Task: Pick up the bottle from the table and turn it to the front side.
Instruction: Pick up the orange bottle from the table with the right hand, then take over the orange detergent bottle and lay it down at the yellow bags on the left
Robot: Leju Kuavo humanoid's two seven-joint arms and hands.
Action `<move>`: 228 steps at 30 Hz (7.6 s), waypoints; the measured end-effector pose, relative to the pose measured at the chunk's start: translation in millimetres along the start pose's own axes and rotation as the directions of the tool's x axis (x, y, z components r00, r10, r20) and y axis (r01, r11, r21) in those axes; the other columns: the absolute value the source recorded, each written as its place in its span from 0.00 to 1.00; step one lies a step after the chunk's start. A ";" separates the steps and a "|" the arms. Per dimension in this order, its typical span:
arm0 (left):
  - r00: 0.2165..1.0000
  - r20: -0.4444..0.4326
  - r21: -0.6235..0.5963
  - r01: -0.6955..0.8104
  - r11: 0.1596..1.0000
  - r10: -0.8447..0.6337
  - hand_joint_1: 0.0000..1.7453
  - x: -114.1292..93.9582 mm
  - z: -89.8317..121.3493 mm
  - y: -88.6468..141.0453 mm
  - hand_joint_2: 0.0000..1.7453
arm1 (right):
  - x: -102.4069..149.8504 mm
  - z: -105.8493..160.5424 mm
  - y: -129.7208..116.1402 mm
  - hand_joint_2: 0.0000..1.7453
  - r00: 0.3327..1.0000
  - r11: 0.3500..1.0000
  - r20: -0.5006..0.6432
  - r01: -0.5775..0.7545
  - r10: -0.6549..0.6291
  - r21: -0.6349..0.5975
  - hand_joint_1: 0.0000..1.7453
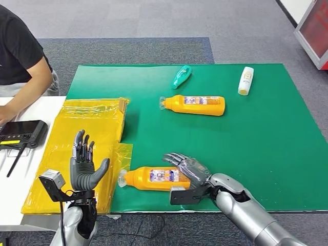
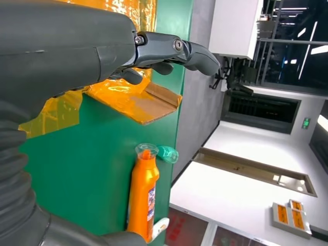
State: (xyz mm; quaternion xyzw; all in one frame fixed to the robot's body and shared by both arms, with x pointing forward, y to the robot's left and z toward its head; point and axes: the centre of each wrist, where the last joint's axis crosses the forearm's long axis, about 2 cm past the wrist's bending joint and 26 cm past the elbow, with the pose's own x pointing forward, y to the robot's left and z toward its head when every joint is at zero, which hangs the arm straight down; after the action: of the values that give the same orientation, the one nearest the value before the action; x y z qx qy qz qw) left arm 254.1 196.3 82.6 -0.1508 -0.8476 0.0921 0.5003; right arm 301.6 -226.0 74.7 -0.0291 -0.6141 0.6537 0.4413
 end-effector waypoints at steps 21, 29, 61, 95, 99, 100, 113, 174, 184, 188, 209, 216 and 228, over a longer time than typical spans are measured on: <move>0.998 0.015 0.031 0.055 0.998 -0.056 0.00 3.8 -2.0 12.2 1.00 | -23.6 -1.8 -20.1 1.00 0.982 0.973 -0.130 -0.107 0.136 0.207 0.78; 0.995 0.037 0.056 0.094 0.994 -0.096 0.00 9.2 -3.7 13.9 1.00 | -29.2 -3.5 -26.0 1.00 0.979 0.971 -0.145 -0.113 0.145 0.211 0.53; 0.987 0.071 0.129 0.134 0.982 -0.144 0.00 19.7 -4.1 14.4 1.00 | 6.0 -30.8 12.3 1.00 0.973 0.957 0.050 0.232 -0.227 -0.173 1.00; 0.995 -0.038 -0.020 -0.096 0.995 0.095 0.00 1.4 -50.5 -18.4 1.00 | 57.5 -54.5 3.7 1.00 0.785 0.639 0.390 0.619 -0.481 -0.456 1.00; 0.991 -0.068 -0.032 -0.122 0.992 0.119 0.00 -4.3 -55.9 -20.5 1.00 | 60.9 -55.3 1.3 1.00 0.782 0.637 0.405 0.622 -0.474 -0.456 1.00; 0.989 -0.076 -0.033 -0.130 0.991 0.127 0.00 -5.6 -56.7 -20.8 1.00 | 61.7 -55.4 0.9 1.00 0.781 0.636 0.409 0.623 -0.472 -0.456 1.00; 0.976 -0.146 -0.089 -0.175 0.981 0.161 0.00 -17.9 -82.7 -42.2 1.00 | 69.3 -59.5 -6.1 1.00 0.765 0.630 0.462 0.638 -0.450 -0.443 1.00; 0.866 -0.205 -0.264 -0.498 0.826 0.457 0.00 27.8 -74.8 -87.3 1.00 | 60.4 -56.2 6.4 1.00 0.763 0.597 0.483 0.641 -0.429 -0.482 1.00; 0.863 -0.209 -0.273 -0.502 0.821 0.459 0.00 26.4 -79.1 -86.8 1.00 | 67.6 -55.0 1.7 1.00 0.755 0.594 0.526 0.644 -0.392 -0.482 1.00; 0.869 -0.202 -0.276 -0.493 0.825 0.452 0.00 26.5 -82.4 -86.2 1.00 | 71.0 -54.2 -0.3 1.00 0.758 0.604 0.540 0.634 -0.364 -0.482 1.00; 0.875 -0.295 -0.299 -0.466 0.833 0.383 0.00 13.2 -97.5 -87.8 1.00 | 73.5 -52.8 -9.9 1.00 0.762 0.623 0.560 0.618 -0.325 -0.479 1.00; 0.857 -0.331 -0.337 -0.498 0.799 0.394 0.00 11.4 -96.8 -93.6 1.00 | 74.7 -54.2 -11.9 1.00 0.761 0.632 0.566 0.615 -0.317 -0.472 1.00; 0.887 -0.302 -0.419 -0.453 0.787 0.349 0.00 11.7 -97.8 -99.3 1.00 | 78.5 -55.0 -13.8 1.00 0.758 0.647 0.581 0.608 -0.298 -0.461 1.00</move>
State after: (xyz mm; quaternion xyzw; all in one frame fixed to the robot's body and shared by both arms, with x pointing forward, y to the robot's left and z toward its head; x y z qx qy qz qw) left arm 318.2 107.7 169.8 -0.4557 -0.7344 -0.0318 0.5020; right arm 293.2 -137.2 112.3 0.1393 -0.8658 0.2624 0.4026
